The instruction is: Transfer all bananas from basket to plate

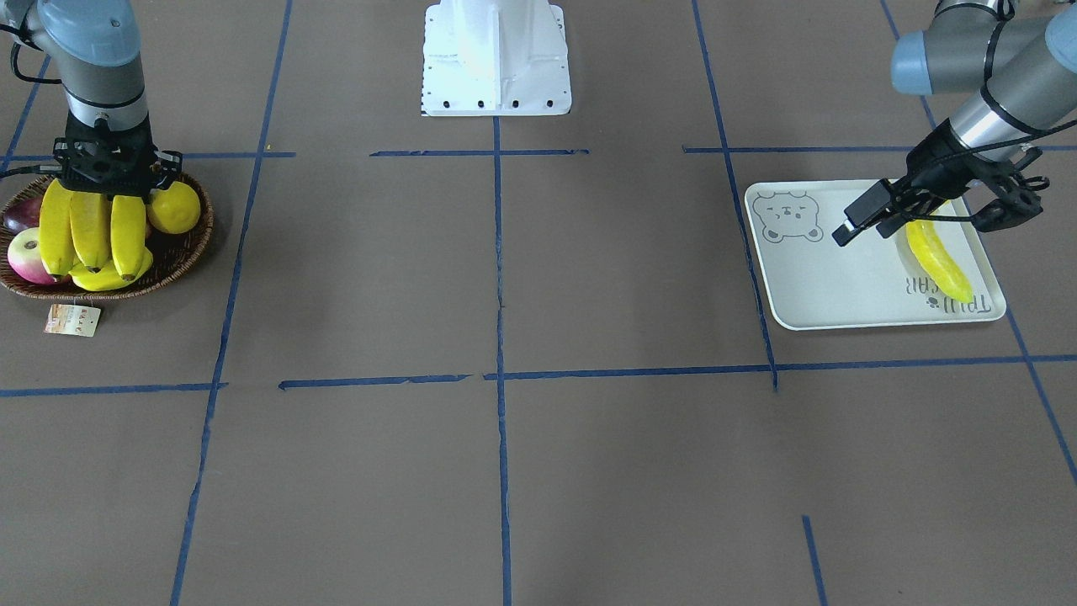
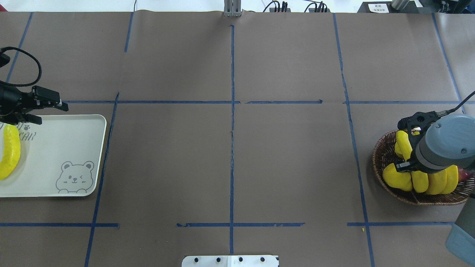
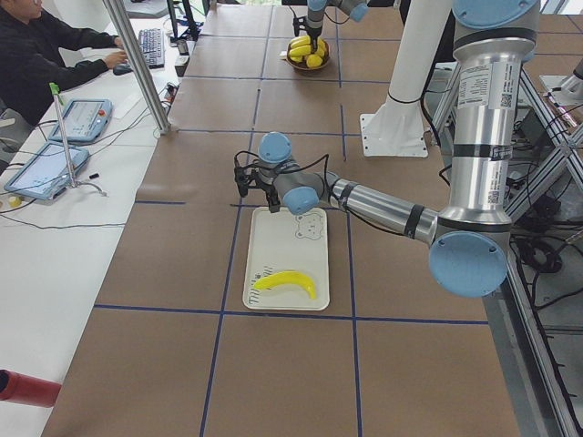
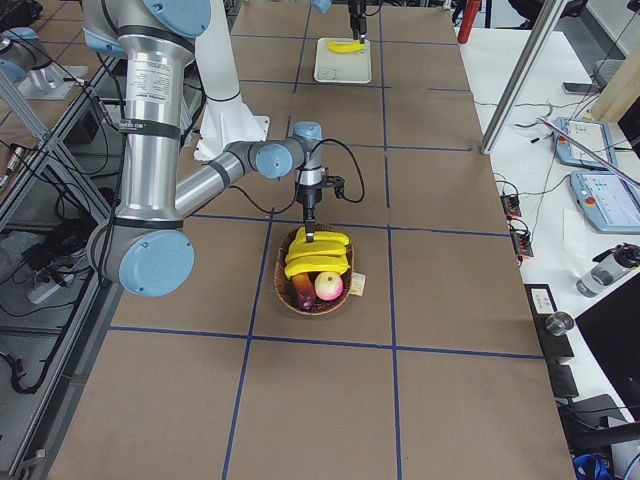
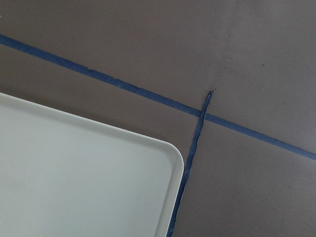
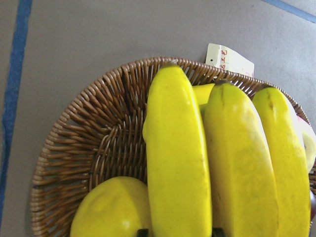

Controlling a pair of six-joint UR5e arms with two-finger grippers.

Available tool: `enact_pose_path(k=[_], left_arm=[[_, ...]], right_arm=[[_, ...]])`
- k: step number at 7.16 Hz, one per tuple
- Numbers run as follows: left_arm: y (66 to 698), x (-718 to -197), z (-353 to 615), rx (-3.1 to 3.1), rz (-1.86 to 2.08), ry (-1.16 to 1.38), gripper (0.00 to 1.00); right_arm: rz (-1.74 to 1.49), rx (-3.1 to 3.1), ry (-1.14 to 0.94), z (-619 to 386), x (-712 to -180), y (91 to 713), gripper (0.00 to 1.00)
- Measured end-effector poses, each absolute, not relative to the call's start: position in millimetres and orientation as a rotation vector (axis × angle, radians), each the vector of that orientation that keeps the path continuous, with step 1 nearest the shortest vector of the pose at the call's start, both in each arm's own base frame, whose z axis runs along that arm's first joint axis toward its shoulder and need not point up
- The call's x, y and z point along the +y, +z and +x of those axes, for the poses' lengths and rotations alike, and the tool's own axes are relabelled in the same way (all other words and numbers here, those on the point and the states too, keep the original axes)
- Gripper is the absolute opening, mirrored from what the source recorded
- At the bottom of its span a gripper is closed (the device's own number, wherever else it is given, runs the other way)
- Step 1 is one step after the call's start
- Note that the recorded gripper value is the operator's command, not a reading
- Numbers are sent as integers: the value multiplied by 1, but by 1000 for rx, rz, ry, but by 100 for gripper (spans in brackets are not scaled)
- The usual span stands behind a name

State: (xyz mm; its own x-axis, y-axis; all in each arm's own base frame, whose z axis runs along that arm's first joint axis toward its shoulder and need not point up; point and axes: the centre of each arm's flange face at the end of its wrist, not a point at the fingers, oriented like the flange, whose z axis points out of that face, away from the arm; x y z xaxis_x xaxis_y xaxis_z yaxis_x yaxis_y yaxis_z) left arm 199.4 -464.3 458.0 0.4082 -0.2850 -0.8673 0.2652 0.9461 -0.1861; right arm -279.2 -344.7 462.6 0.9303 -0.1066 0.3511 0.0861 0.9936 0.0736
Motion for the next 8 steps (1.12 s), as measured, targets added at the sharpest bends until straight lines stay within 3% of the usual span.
enact_pose_path(k=[1,3,8], left_arm=[[458,-464,199,1097,-20,-347,99],[458,-464,199,1097,-20,-346,99],[454,-466,201,1102,-17,-344,99]], right_arm=[[55,-366,-90,-276,-347,462,9],[48,-390,-62,-266,-354,457,4],[-56,-724,42,-210,-392,387,3]])
